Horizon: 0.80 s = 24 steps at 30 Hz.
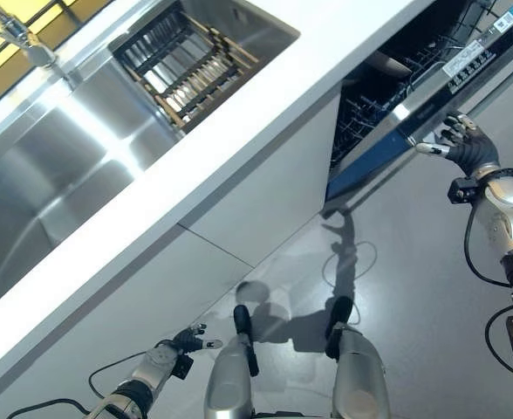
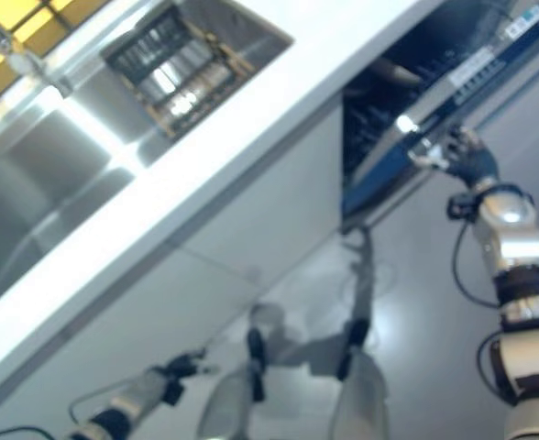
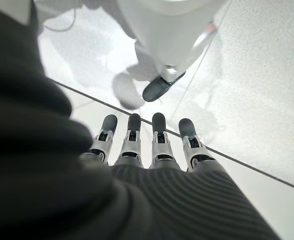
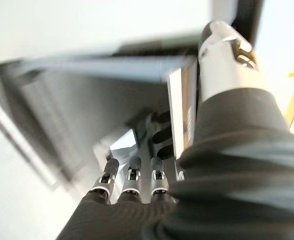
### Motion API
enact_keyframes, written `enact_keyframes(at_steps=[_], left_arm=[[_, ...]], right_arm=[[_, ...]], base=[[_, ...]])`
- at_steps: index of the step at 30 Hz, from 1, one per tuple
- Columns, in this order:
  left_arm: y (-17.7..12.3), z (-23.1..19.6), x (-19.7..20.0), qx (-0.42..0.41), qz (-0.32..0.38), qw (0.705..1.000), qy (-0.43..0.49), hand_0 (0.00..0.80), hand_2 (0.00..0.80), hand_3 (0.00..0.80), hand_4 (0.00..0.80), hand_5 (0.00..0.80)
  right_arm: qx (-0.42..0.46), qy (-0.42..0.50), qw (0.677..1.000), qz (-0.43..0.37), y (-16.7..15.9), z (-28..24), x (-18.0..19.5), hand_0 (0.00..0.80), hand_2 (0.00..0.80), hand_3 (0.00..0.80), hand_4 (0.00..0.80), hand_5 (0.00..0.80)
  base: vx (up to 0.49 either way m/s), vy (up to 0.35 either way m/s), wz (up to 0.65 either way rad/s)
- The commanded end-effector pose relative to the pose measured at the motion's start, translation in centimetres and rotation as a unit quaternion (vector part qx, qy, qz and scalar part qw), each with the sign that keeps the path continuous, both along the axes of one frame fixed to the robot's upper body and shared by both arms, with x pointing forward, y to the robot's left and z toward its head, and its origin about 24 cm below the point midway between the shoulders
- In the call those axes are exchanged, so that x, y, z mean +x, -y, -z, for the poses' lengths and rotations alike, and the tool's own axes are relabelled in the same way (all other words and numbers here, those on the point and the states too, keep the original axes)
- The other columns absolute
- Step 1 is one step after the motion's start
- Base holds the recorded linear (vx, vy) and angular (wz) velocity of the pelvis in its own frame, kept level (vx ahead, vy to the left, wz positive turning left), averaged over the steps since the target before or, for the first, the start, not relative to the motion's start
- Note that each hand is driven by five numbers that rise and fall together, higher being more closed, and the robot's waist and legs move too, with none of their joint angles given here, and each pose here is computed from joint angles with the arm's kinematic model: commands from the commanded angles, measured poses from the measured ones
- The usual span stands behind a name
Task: Take plates into dishwasher
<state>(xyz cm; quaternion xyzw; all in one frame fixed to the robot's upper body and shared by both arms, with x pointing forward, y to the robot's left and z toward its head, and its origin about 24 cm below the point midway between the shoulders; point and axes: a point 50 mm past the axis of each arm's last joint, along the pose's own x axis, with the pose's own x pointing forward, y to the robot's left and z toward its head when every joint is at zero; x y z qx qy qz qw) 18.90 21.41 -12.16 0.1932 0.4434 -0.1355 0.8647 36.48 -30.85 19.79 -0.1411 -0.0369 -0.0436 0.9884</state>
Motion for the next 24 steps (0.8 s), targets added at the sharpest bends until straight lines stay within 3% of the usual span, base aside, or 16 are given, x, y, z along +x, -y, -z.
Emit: enact_keyframes(at_steps=[1, 7, 15, 19, 24], left_arm=[[-3.1, -1.4, 1.0, 0.053, 0.008, 0.998, 0.024, 0.0, 0.0, 0.0, 0.0, 0.0], [-3.7, -1.0, 0.1, 0.053, -0.017, 0.998, 0.019, 0.0, 0.0, 0.0, 0.0, 0.0], [-4.1, -0.5, -1.1, 0.044, -0.057, 0.997, 0.019, 0.0, 0.0, 0.0, 0.0, 0.0], [-4.7, -0.2, -2.1, 0.045, -0.089, 0.995, 0.014, 0.0, 0.0, 0.0, 0.0, 0.0], [-5.6, 0.2, -3.5, 0.051, -0.125, 0.991, 0.0, 0.0, 0.0, 0.0, 0.0, 0.0]], right_arm=[[0.002, 0.116, 0.982, -0.149, -7.4, -5.9, 2.1, 0.0, 0.0, 0.0, 0.0, 0.0], [-0.002, 0.104, 0.985, -0.137, -7.4, -5.5, 2.4, 0.0, 0.0, 0.0, 0.0, 0.0], [-0.009, 0.045, 0.996, -0.078, -5.8, -3.1, 2.7, 0.0, 0.0, 0.0, 0.0, 0.0], [-0.006, 0.027, 0.999, -0.033, -3.5, 0.2, 1.2, 0.0, 0.0, 0.0, 0.0, 0.0], [-0.105, -0.004, 0.994, 0.013, -2.3, 6.8, -2.8, 0.0, 0.0, 0.0, 0.0, 0.0]], base=[[0.018, 0.057, 0.82], [0.086, 0.046, 0.46], [0.042, 0.114, 0.07], [0.049, 0.179, 0.19], [0.015, 0.168, 0.32]])
